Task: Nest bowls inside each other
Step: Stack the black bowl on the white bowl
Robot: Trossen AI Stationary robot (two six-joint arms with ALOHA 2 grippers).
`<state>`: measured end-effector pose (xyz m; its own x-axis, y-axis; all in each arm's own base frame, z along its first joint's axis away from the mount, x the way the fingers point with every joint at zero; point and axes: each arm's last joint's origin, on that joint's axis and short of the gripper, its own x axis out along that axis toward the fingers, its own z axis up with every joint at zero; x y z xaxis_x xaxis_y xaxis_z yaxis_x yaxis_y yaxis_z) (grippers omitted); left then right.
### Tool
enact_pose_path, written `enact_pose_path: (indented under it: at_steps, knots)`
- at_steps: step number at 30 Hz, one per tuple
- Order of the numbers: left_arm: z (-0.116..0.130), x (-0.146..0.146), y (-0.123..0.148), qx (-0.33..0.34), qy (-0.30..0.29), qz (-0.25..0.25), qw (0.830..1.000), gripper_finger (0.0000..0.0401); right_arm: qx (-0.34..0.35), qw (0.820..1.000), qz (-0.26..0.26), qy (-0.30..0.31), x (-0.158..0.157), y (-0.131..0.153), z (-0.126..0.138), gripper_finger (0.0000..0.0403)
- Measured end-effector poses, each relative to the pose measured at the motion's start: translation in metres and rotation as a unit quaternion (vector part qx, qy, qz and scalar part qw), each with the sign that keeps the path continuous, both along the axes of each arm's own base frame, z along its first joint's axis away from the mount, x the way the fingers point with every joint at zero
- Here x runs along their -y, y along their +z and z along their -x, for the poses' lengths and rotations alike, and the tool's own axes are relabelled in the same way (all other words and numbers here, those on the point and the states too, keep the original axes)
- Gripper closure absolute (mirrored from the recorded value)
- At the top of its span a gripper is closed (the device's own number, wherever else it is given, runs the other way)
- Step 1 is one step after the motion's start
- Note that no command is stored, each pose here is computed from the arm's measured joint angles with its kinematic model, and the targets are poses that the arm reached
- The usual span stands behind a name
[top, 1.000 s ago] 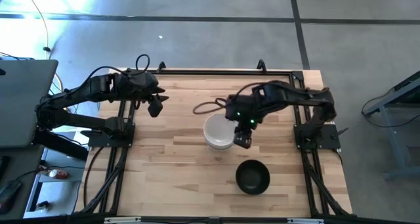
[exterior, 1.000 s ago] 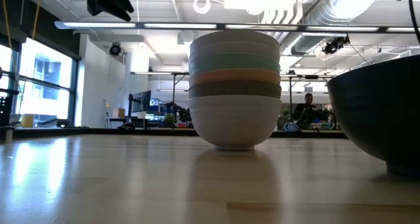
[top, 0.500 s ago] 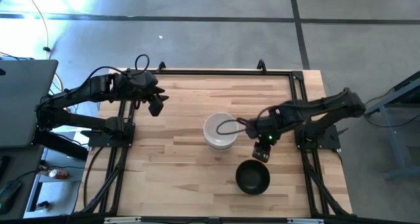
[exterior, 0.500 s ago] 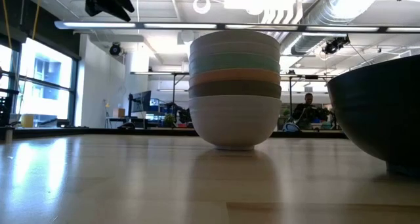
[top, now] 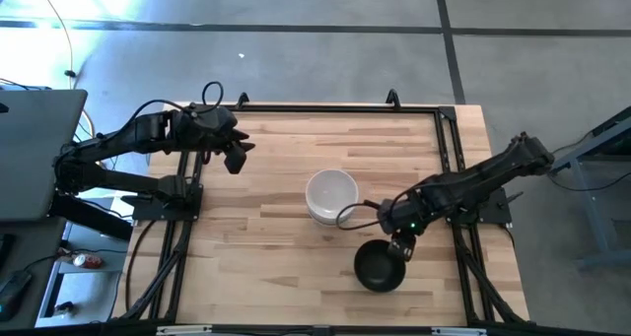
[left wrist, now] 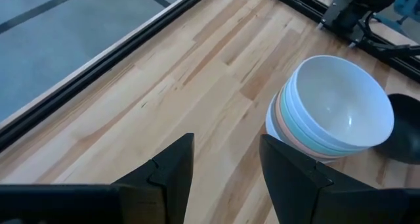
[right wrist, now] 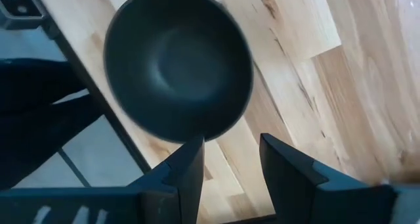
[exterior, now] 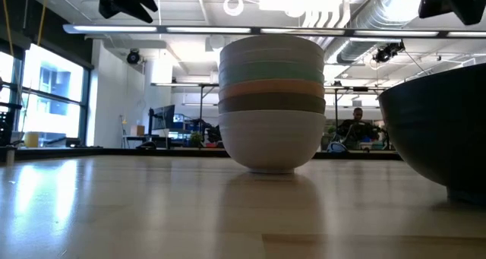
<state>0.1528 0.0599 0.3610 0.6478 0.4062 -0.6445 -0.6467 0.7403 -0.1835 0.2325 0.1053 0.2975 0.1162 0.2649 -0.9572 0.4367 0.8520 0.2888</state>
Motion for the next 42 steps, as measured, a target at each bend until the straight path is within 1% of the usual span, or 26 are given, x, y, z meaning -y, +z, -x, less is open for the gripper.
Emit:
enact_pose_path:
  at_steps: [8, 15, 24, 33, 37, 42]
  knots:
    - [0.000, 0.000, 0.000, 0.001, 0.002, 0.002, 1.000, 0.0237, 0.003, 1.000, -0.003, -0.007, -0.005, -0.019, -0.001, 0.0263]
    - [0.000, 0.000, 0.000, 0.001, 0.003, 0.003, 1.000, 0.0237, -0.027, 1.000, 0.004, -0.014, -0.007, -0.037, 0.006, 0.0263]
    - [0.000, 0.000, 0.000, 0.002, 0.004, 0.004, 1.000, 0.0237, -0.027, 0.999, -0.018, -0.012, -0.015, -0.059, 0.009, 0.0263]
    - [0.000, 0.000, 0.000, 0.005, 0.009, 0.009, 1.000, 0.0237, -0.026, 0.999, -0.025, -0.025, -0.018, -0.079, 0.013, 0.0264]
    - [0.000, 0.000, 0.000, 0.006, 0.010, 0.010, 1.000, 0.0237, -0.033, 0.999, -0.022, -0.028, -0.017, -0.086, 0.015, 0.0264]
    - [0.000, 0.000, 0.000, 0.007, 0.011, 0.012, 1.000, 0.0237, -0.024, 0.999, -0.021, -0.024, -0.017, -0.088, 0.015, 0.0264]
